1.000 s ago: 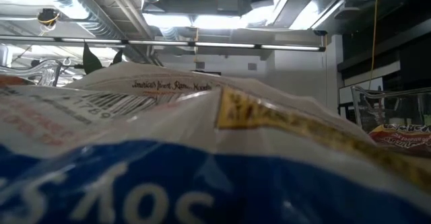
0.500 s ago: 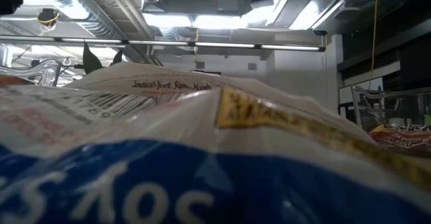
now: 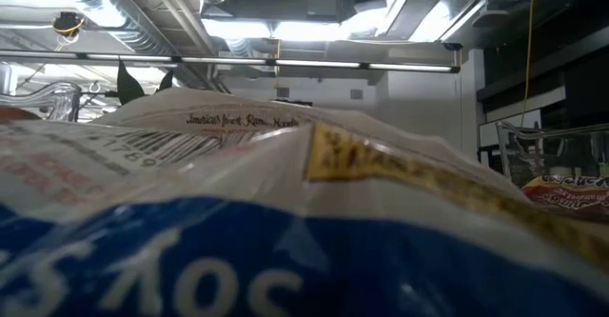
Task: Sort Maruchan noodles
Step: Put the orange noodle pack into the left transparent bin, then put the blue noodle pack into the blue bin
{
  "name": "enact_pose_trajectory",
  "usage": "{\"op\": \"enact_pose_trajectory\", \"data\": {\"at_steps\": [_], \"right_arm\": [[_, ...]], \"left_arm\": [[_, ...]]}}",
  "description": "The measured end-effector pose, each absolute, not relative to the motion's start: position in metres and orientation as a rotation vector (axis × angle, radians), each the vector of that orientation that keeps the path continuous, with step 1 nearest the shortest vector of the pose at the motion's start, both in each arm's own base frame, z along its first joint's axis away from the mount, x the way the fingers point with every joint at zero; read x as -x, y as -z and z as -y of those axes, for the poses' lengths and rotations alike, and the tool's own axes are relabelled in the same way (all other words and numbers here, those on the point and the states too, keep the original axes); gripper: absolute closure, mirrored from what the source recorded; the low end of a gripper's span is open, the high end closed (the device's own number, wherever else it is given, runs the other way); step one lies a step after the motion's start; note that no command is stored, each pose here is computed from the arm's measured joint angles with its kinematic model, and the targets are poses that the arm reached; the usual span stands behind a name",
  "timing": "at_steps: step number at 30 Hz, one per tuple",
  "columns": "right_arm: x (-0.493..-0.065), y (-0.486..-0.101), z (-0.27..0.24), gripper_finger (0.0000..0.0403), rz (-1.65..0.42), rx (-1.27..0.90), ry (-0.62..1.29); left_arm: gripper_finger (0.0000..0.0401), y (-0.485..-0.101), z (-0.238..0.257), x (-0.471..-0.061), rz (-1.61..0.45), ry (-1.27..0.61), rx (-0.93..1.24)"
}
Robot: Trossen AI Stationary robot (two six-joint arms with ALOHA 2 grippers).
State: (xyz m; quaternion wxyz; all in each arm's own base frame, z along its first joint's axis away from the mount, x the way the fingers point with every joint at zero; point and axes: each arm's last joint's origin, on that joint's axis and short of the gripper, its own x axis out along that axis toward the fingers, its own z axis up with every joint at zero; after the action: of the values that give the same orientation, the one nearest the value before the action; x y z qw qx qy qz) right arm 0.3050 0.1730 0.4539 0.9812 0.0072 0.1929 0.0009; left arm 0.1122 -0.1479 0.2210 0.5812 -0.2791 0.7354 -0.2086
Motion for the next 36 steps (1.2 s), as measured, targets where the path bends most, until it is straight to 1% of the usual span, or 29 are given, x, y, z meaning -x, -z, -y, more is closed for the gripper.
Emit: {"op": "enact_pose_trajectory", "data": {"at_steps": [5, 11, 23, 26, 28, 32, 36], "right_arm": [[-0.304, -0.452, -0.172, 0.0231, -0.409, 0.007, 0.008], [-0.303, -0.450, -0.171, 0.0231, -0.426, 0.022, 0.020], [-0.302, -0.448, -0.171, 0.0231, -0.446, 0.027, 0.004], [-0.301, -0.446, -0.170, 0.0231, -0.459, 0.053, 0.042], [-0.302, -0.443, -0.169, 0.0231, -0.466, 0.081, 0.087], [-0.307, -0.425, -0.170, 0.0231, -0.514, 0.150, 0.150], [-0.310, -0.411, -0.169, 0.0231, -0.550, 0.152, 0.158]], "left_arm": [[0.0313, -0.213, 0.149, -0.122, -1.745, 0.529, 0.637], [0.0308, -0.213, 0.145, -0.132, -1.654, 0.553, 0.614], [0.0258, -0.215, 0.143, -0.136, -1.647, 0.645, 0.629], [0.0254, -0.215, 0.137, -0.139, -1.690, 0.645, 0.688], [0.0253, -0.215, 0.131, -0.139, -1.760, 0.612, 0.761], [0.0255, -0.218, 0.122, -0.144, -1.816, 0.589, 0.897], [0.0256, -0.234, 0.116, -0.152, -1.769, 0.609, 0.978]]}}
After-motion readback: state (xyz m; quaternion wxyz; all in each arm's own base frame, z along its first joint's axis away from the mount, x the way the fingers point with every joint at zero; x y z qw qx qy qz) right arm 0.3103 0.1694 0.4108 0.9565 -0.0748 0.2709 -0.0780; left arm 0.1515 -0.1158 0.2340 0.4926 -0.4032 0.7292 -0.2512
